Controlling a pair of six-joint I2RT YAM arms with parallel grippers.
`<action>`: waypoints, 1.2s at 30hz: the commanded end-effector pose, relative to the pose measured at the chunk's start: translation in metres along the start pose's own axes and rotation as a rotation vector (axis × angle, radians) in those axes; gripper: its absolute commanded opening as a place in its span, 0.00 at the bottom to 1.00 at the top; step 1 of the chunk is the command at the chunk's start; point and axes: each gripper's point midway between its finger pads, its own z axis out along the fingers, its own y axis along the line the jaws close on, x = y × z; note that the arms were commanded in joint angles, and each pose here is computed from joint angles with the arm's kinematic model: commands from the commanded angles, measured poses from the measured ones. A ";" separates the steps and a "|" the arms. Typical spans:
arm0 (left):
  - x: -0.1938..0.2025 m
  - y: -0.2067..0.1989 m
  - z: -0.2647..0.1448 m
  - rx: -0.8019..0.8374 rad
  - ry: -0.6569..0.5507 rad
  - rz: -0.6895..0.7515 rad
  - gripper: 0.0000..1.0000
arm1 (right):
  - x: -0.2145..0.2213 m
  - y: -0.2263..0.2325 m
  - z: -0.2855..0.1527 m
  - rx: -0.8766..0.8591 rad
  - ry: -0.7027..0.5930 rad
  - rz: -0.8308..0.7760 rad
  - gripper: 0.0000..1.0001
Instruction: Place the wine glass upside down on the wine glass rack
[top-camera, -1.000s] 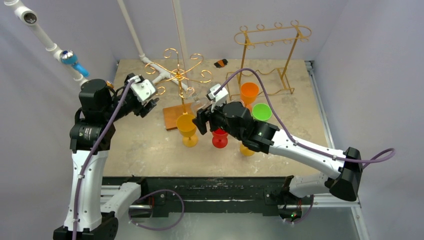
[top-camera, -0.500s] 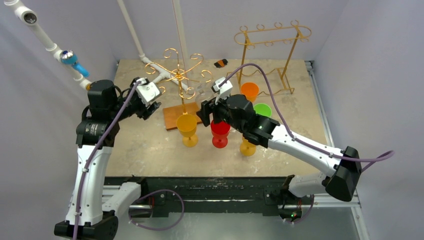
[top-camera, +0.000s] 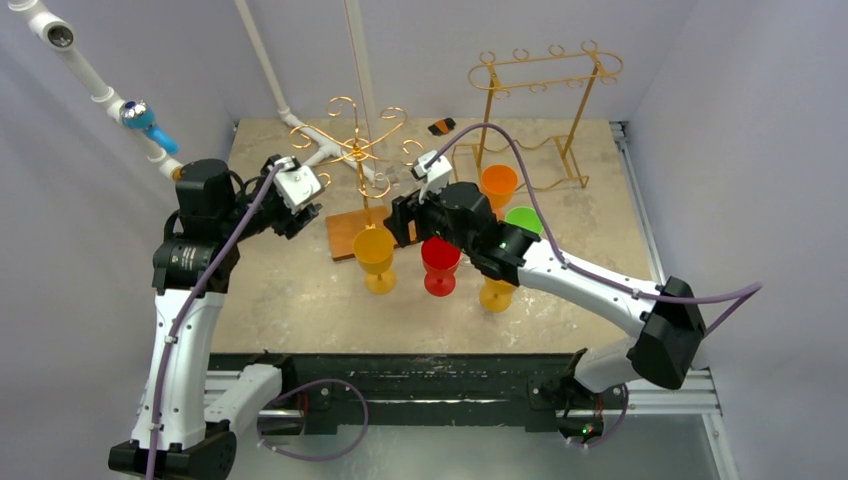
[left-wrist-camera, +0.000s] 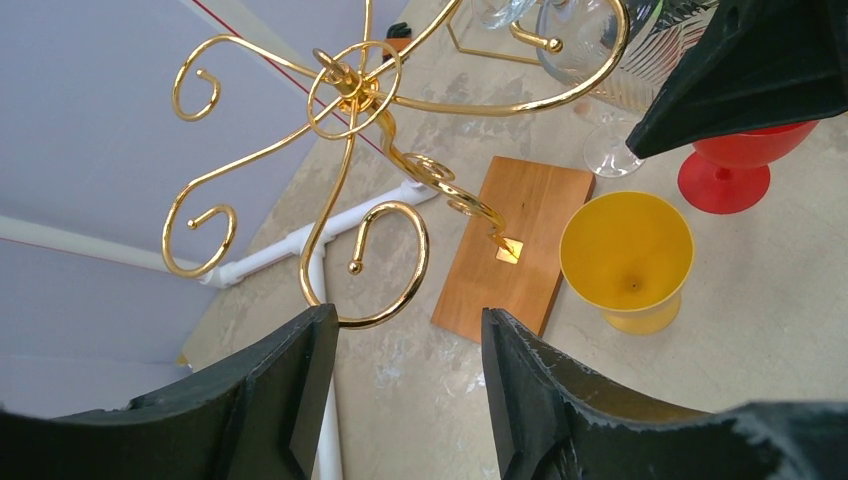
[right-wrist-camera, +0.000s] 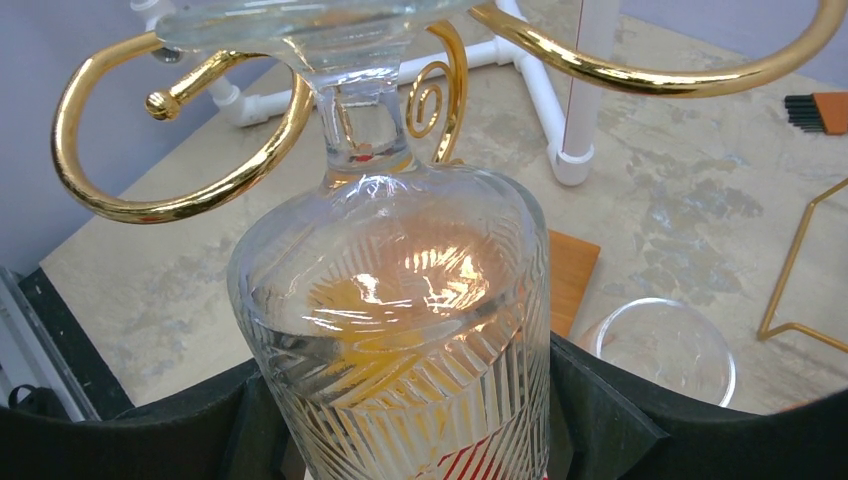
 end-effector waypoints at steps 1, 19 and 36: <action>-0.003 0.002 0.003 0.010 -0.017 0.030 0.57 | -0.057 0.016 0.000 -0.068 -0.155 0.008 0.16; -0.001 0.002 0.004 0.017 -0.014 0.043 0.54 | -0.068 0.026 0.008 -0.115 -0.191 -0.043 0.12; 0.004 0.005 0.009 0.003 -0.006 0.041 0.41 | -0.060 0.050 0.006 -0.147 -0.235 -0.116 0.02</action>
